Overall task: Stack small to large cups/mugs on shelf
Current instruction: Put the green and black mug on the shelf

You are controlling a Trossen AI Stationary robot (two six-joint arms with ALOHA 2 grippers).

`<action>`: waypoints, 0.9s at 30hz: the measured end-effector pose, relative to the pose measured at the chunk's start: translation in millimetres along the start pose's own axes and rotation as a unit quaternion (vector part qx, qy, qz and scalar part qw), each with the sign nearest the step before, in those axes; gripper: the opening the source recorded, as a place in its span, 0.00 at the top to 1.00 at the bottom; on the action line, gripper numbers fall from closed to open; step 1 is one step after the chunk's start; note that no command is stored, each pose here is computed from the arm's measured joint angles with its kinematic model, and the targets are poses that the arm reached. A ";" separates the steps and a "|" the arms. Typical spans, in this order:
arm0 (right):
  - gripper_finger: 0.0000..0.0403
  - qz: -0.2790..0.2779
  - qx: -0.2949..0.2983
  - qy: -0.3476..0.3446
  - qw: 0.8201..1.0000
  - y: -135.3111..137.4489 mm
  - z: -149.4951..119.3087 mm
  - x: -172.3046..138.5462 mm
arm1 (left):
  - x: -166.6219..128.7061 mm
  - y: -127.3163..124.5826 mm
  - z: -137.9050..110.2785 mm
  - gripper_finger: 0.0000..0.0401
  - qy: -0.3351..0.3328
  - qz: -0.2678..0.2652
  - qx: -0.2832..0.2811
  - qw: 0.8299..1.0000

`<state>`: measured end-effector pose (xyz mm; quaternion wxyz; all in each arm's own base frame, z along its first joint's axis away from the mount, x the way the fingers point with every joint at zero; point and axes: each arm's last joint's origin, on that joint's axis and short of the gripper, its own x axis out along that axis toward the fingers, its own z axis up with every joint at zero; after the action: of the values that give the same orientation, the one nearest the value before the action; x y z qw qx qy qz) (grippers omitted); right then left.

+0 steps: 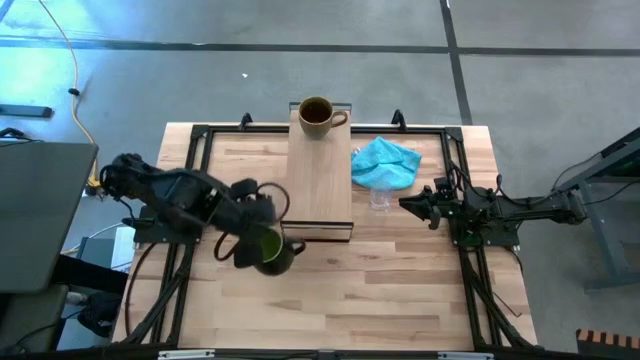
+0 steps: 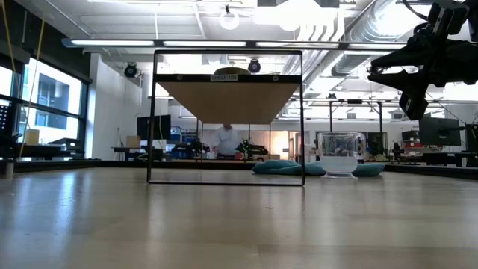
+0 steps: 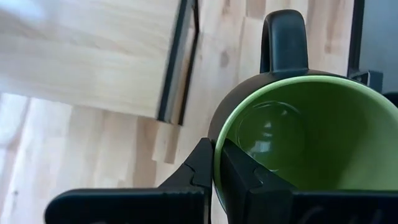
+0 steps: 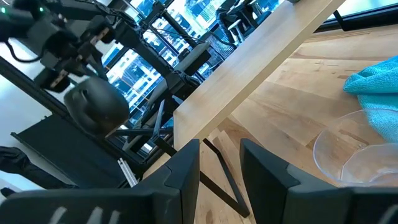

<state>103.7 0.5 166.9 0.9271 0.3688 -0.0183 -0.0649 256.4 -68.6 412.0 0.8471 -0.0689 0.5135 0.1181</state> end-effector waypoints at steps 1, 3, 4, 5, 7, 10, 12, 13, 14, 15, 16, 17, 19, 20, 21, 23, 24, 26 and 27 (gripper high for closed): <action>0.74 0.000 0.000 0.000 1.000 0.0 0.0 0.0 | -1.1 3.4 2.4 1.00 -0.003 0.000 0.001 1.000; 0.74 0.000 0.000 0.000 1.000 0.0 0.0 0.0 | -2.2 10.3 6.6 1.00 -0.008 0.004 0.002 1.000; 0.74 0.000 0.000 0.000 1.000 0.0 0.0 0.0 | -1.8 13.6 8.3 1.00 -0.009 0.007 0.003 1.000; 0.74 0.000 0.000 0.001 1.000 0.0 -0.1 0.0 | -1.0 17.1 9.9 1.00 -0.008 0.010 0.004 1.000; 0.74 -0.003 -0.001 0.003 1.000 -0.6 -0.7 0.0 | 0.4 23.5 12.3 1.00 -0.006 0.015 0.008 1.000; 0.74 -0.008 -0.003 0.009 1.000 -1.6 -1.7 0.0 | 2.3 32.0 15.7 1.00 -0.004 0.020 0.018 1.000; 0.74 -0.010 -0.003 0.010 1.000 -1.9 -2.0 0.0 | 3.4 37.9 18.0 1.00 -0.003 0.025 0.025 0.999; 0.74 -0.010 -0.003 0.011 1.000 -2.0 -2.1 0.0 | 4.0 41.0 19.3 1.00 -0.004 0.027 0.026 0.999; 0.74 -0.011 -0.003 0.011 1.000 -2.1 -2.2 0.0 | 4.6 44.0 20.8 1.00 -0.006 0.030 0.029 0.999; 0.74 -0.011 -0.003 0.012 1.000 -2.2 -2.3 -0.1 | 5.2 47.2 22.2 1.00 -0.007 0.032 0.029 0.999; 0.74 -0.012 -0.003 0.013 1.000 -2.3 -2.5 -0.1 | 5.7 50.5 23.4 1.00 -0.007 0.035 0.030 0.999; 0.74 -0.012 -0.003 0.013 1.000 -2.4 -2.5 -0.1 | 6.3 54.0 24.4 1.00 -0.007 0.039 0.031 0.999; 0.74 -0.013 -0.004 0.013 1.000 -2.5 -2.6 -0.1 | 7.3 60.9 26.2 1.00 -0.005 0.045 0.035 0.998; 0.74 -0.013 -0.004 0.013 1.000 -2.5 -2.6 -0.1 | 7.8 64.3 27.1 1.00 -0.005 0.048 0.037 0.998; 0.74 -0.013 -0.004 0.013 1.000 -2.5 -2.6 -0.1 | 8.2 67.4 28.2 1.00 -0.005 0.051 0.038 0.998; 0.74 -0.013 -0.004 0.013 1.000 -2.5 -2.6 -0.1 | 9.0 73.6 30.9 1.00 -0.010 0.056 0.041 0.998; 0.74 -0.013 -0.004 0.013 1.000 -2.5 -2.6 -0.1 | 9.3 76.6 32.4 1.00 -0.014 0.058 0.041 0.997; 0.74 -0.013 -0.003 0.013 1.000 -2.5 -2.6 -0.1 | 10.0 82.8 34.6 1.00 -0.017 0.063 0.043 0.997; 0.74 -0.013 -0.002 0.013 1.000 -2.5 -2.6 -0.1 | 10.3 85.7 35.1 1.00 -0.016 0.065 0.044 0.997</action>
<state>103.6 0.5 163.3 0.9271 0.3679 -0.0012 -0.0717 267.7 23.6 419.5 0.8481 0.0042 0.5076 0.1516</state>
